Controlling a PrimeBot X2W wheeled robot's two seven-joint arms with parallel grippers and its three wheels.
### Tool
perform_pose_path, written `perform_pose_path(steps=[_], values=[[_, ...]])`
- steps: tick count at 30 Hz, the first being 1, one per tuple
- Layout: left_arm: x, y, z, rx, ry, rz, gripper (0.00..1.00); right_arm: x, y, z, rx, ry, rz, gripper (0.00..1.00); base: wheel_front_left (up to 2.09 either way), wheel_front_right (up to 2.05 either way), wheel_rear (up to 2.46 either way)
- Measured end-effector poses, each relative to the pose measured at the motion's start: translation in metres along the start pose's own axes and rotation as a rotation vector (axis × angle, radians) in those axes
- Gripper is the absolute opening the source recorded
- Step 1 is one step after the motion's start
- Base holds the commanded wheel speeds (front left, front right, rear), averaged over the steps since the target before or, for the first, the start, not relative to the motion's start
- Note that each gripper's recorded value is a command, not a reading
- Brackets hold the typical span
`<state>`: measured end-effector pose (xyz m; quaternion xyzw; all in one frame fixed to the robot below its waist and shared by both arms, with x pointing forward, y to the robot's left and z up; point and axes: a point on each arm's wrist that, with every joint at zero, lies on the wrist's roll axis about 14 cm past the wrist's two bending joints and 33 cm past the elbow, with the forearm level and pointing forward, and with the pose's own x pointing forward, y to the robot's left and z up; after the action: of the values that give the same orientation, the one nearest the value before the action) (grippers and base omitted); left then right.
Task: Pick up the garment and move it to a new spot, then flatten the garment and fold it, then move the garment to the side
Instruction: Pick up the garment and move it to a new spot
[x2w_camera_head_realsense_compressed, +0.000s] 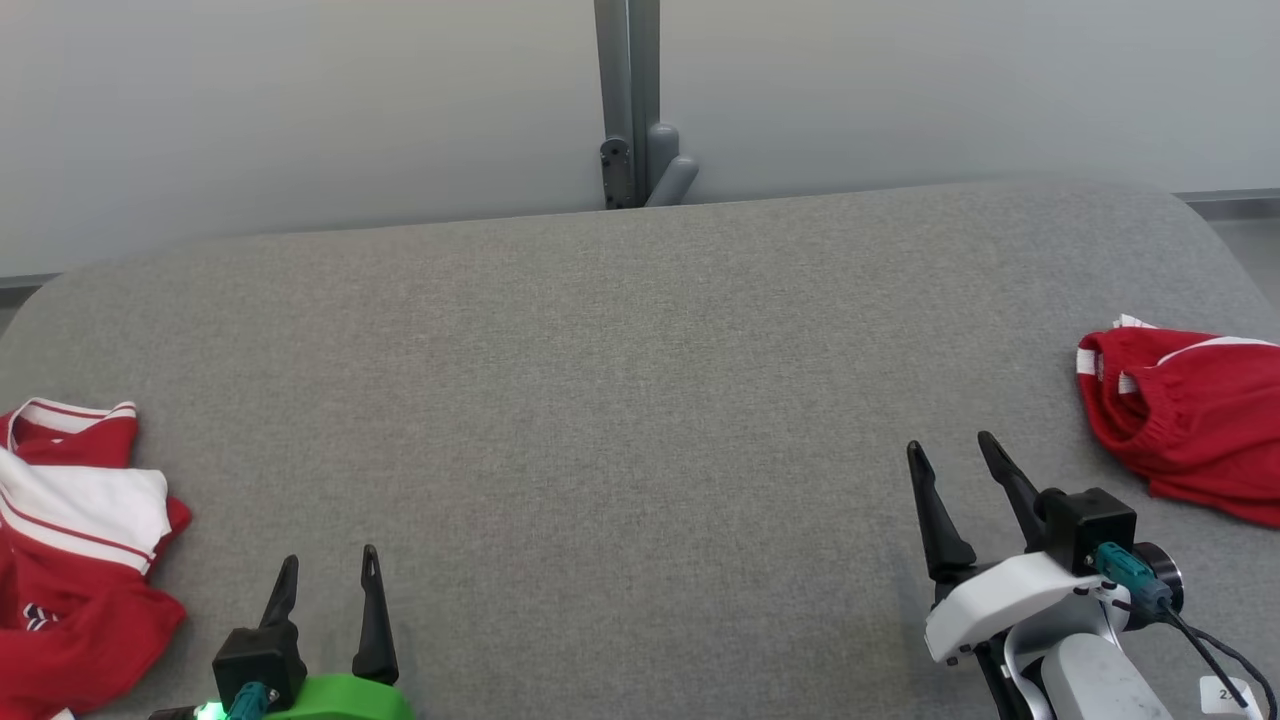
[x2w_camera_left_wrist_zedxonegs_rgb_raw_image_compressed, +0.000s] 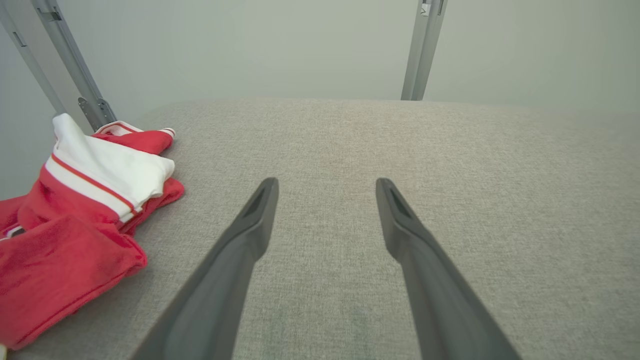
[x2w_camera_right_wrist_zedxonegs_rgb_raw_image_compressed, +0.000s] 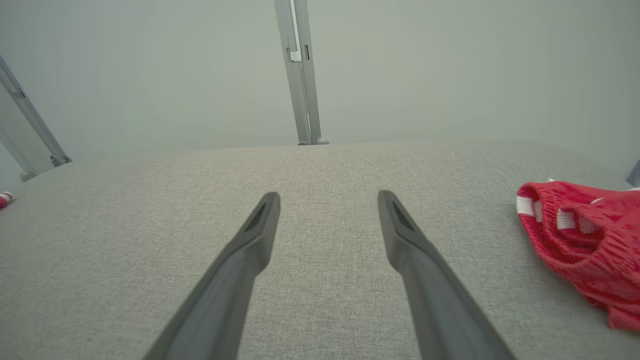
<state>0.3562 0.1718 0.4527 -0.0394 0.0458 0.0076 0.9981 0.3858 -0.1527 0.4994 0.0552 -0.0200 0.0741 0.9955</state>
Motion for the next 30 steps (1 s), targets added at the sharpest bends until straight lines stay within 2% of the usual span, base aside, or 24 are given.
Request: perform_pose_path(steps=[9,21,27,30], values=[[-0.014,0.032,-0.003,-0.012,0.005,0.106,1.00,0.019,0.038,-0.009,0.014,0.023,0.114,1.00,0.00,0.00,0.00],[-0.084,0.118,-0.017,-0.053,0.032,0.419,1.00,0.043,0.147,-0.031,0.042,0.082,0.429,1.00,0.00,0.00,0.00],[-0.125,0.147,-0.022,-0.084,0.032,0.546,1.00,0.045,0.199,-0.037,0.061,0.099,0.569,1.00,0.00,0.00,0.00],[-0.136,0.152,-0.031,-0.153,0.041,0.571,1.00,0.044,0.215,-0.038,0.070,0.102,0.614,1.00,0.00,0.00,0.00]])
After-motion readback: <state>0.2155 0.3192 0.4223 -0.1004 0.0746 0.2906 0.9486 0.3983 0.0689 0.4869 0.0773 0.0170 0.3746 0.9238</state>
